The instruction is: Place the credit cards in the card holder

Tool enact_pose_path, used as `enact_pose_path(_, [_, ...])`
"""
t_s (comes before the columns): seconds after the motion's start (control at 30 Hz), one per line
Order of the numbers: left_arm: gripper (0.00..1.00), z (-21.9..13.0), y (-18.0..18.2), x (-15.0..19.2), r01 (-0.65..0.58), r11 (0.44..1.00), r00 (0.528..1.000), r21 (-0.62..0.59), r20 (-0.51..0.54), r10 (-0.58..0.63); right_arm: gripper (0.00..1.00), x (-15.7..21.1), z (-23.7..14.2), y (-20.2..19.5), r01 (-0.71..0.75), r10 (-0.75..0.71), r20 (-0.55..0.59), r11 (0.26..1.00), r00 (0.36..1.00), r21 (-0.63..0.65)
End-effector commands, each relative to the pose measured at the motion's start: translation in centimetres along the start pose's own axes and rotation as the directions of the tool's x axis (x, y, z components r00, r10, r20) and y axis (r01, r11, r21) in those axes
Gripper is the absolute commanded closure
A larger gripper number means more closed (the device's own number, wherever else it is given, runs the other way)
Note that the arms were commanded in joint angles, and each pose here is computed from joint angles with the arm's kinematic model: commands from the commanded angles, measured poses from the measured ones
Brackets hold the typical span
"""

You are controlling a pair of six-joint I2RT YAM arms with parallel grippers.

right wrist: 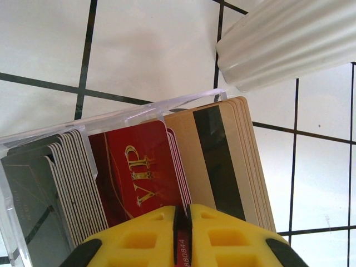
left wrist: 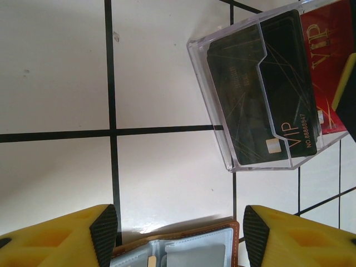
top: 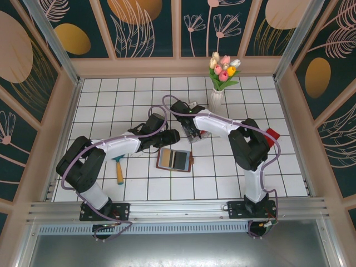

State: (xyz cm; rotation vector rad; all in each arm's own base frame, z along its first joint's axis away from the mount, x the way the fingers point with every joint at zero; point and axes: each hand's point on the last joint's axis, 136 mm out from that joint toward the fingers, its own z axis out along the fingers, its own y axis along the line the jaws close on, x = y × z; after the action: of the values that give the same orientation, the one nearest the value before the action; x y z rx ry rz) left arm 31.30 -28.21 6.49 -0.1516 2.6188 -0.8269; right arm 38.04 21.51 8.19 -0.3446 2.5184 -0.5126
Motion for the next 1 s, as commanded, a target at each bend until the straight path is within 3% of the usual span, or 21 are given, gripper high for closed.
enact_pose_path(0.0, [0.36,0.2,-0.3,-0.2,-0.001,1.0,1.0,0.014,0.003,0.001,0.88,0.3,-0.8,-1.5,-0.009,0.009,-0.005,1.0,1.0,0.02])
enact_pose_path(0.17, [0.36,0.2,-0.4,-0.3,-0.001,1.0,1.0,0.016,0.006,0.001,0.92,0.0,-1.4,-0.7,-0.025,0.025,0.0,0.999,1.0,-0.042])
enact_pose_path(0.3, [0.36,0.1,-0.6,-0.4,-0.002,1.0,1.0,0.019,0.008,0.002,0.84,-0.5,-2.0,0.0,-0.053,0.055,0.01,0.992,0.998,-0.117])
enact_pose_path(0.43, [0.36,0.1,-0.6,-0.4,-0.004,1.0,1.0,0.021,0.006,0.004,0.69,-0.7,-1.6,-0.4,-0.045,0.046,0.011,0.995,0.999,-0.09])
enact_pose_path(0.7, [0.34,0.2,-3.5,-2.6,-0.009,0.996,0.999,0.088,0.038,0.006,0.68,0.7,0.8,-0.3,-0.007,0.006,-0.033,0.999,0.999,-0.034])
enact_pose_path(0.83, [0.34,1.8,-3.4,-3.5,0.0,0.998,0.999,0.064,0.032,-0.002,0.65,1.4,1.6,0.4,-0.008,0.003,-0.06,0.997,0.998,-0.082])
enact_pose_path(0.97, [0.34,2.4,-3.0,-3.8,0.027,0.998,0.999,0.059,0.029,-0.029,0.65,3.6,3.3,0.3,0.037,-0.04,-0.12,0.999,0.992,-0.022])
